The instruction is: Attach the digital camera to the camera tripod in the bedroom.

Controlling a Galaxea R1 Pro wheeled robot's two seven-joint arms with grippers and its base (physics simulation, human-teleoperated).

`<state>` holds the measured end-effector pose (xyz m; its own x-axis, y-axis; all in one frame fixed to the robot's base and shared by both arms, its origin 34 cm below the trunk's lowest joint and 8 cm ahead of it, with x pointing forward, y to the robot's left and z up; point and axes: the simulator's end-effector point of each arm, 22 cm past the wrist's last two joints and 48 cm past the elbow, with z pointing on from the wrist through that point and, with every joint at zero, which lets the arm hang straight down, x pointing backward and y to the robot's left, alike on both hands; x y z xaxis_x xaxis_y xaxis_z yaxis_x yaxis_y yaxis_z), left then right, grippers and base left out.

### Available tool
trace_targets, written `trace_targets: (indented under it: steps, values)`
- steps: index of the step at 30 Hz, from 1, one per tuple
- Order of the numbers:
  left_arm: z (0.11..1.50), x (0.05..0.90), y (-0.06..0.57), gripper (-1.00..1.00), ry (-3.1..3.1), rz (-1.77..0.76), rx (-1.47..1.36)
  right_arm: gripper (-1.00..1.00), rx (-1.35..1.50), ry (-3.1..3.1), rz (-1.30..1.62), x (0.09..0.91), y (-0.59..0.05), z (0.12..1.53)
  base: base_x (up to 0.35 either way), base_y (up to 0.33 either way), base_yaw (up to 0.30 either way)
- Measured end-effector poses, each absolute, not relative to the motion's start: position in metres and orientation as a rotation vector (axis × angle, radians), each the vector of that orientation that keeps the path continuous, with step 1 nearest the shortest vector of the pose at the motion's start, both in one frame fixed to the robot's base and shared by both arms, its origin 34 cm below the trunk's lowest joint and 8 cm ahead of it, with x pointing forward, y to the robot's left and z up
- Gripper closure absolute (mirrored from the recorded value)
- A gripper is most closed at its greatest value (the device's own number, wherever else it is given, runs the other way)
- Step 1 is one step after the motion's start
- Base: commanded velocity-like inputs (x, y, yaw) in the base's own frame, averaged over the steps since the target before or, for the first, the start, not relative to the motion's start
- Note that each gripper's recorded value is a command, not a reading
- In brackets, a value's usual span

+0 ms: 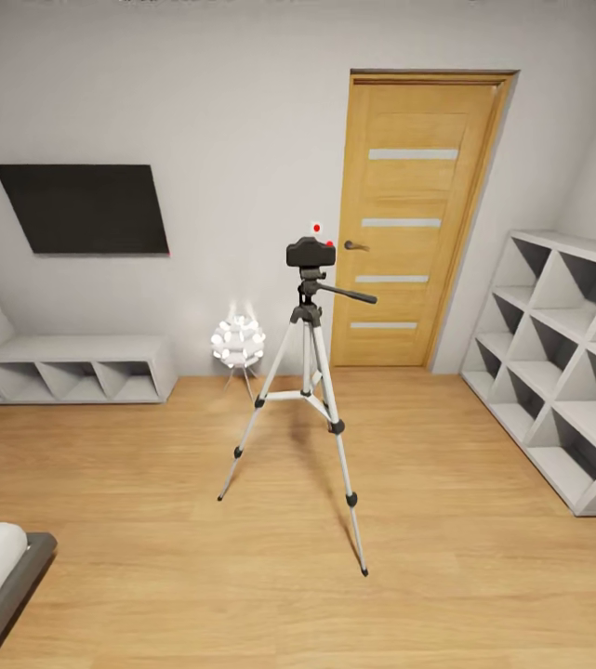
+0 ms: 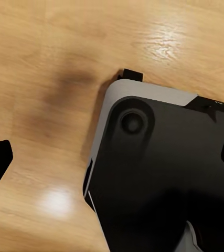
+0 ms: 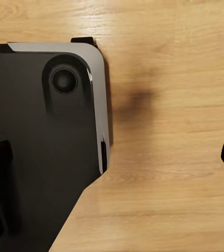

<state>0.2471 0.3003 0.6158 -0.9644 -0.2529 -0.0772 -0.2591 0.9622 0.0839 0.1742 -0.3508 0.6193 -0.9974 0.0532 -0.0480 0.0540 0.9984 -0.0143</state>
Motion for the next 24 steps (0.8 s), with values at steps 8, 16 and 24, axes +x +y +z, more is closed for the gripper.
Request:
trace_targets:
  steps: [8, 16, 24]
  values:
    - [0.618, 0.252, 0.301, -1.00, 3.034, 0.141, -0.398, -1.00, 0.083, 3.080, -0.022, 0.179, -0.349, 0.620, 0.000, 0.000, 0.000]
    - [0.619, 0.257, 0.300, -1.00, 3.021, 0.138, -0.396, -1.00, 0.082, 3.066, -0.018, 0.184, -0.348, 0.621, 0.000, 0.000, 0.000]
    - [0.621, 0.262, 0.300, -1.00, 3.009, 0.134, -0.396, -1.00, 0.082, 3.054, -0.017, 0.189, -0.348, 0.622, 0.000, 0.000, 0.000]
